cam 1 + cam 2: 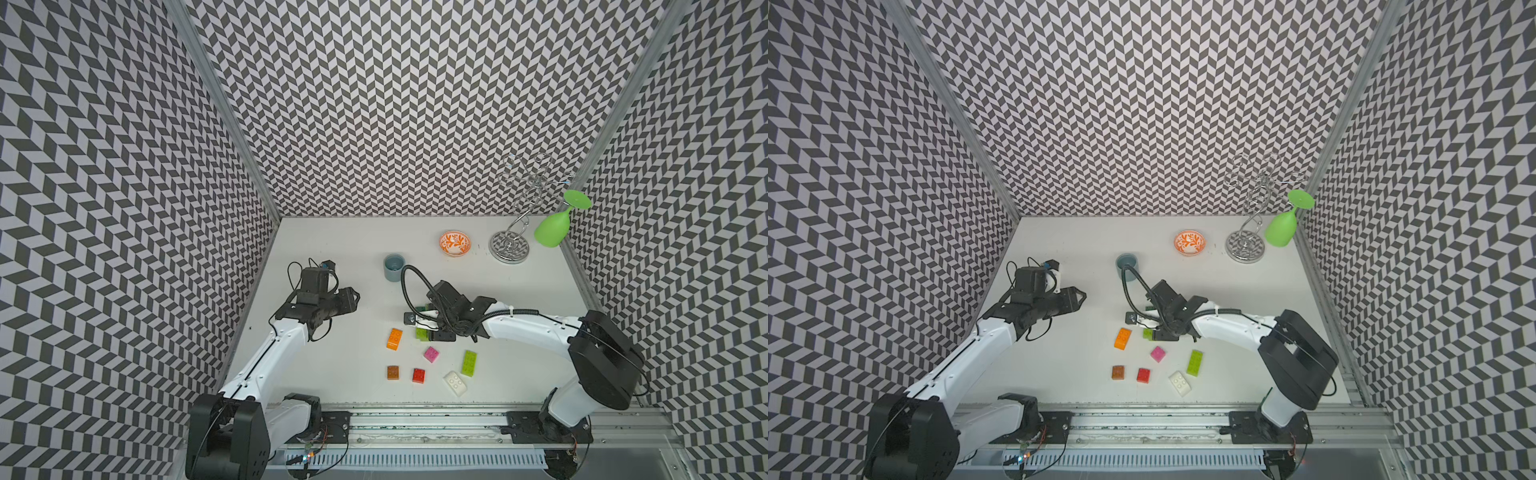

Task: Assemble the letter s with lego
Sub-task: Pick up the lego brick from the center of the board.

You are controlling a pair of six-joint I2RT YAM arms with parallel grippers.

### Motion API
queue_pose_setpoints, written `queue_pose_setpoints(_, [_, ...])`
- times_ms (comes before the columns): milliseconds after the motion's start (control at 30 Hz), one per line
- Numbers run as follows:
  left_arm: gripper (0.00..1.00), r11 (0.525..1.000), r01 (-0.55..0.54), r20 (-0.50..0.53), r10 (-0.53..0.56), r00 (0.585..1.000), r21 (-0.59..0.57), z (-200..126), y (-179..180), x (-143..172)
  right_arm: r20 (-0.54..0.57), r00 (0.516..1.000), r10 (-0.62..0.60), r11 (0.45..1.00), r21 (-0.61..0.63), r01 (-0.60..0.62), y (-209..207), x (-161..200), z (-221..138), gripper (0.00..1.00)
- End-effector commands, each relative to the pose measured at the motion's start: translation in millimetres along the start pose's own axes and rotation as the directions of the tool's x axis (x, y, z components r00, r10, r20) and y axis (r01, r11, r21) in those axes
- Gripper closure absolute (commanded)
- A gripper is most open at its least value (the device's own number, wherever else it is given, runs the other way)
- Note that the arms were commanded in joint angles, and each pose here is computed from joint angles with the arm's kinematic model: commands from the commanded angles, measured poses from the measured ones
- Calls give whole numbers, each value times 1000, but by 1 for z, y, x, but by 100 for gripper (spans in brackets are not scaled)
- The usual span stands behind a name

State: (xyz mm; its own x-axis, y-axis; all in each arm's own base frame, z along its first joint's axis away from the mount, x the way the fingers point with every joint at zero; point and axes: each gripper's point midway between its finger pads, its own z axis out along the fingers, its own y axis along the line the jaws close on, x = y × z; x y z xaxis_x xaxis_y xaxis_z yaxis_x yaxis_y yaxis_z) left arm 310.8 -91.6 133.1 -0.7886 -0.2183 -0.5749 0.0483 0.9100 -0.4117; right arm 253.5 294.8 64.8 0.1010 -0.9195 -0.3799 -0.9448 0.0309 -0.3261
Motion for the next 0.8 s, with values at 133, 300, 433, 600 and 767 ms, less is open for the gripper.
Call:
queue_pose_setpoints(133, [47, 1000, -12, 18, 12, 1000, 15, -2, -1, -3, 33, 999, -19, 999, -47, 20, 9, -13, -2, 41])
queue_pose_setpoints(300, [47, 1000, -12, 17, 12, 1000, 16, -2, -2, -3, 32, 999, -12, 998, -67, 14, 14, -12, 4, 41])
queue_pose_setpoints(433, [47, 1000, -13, 18, 12, 1000, 16, -2, -2, -3, 31, 1000, -4, 997, -75, 6, 14, -11, 10, 42])
queue_pose_setpoints(600, [47, 1000, -14, 20, 13, 1000, 17, -2, -2, -4, 44, 999, 0, 996, -87, 4, 15, -15, 15, 43])
queue_pose_setpoints(767, [47, 1000, -13, 19, 13, 1000, 16, -2, -2, -3, 50, 999, 4, 995, -104, 1, 17, -17, 20, 46])
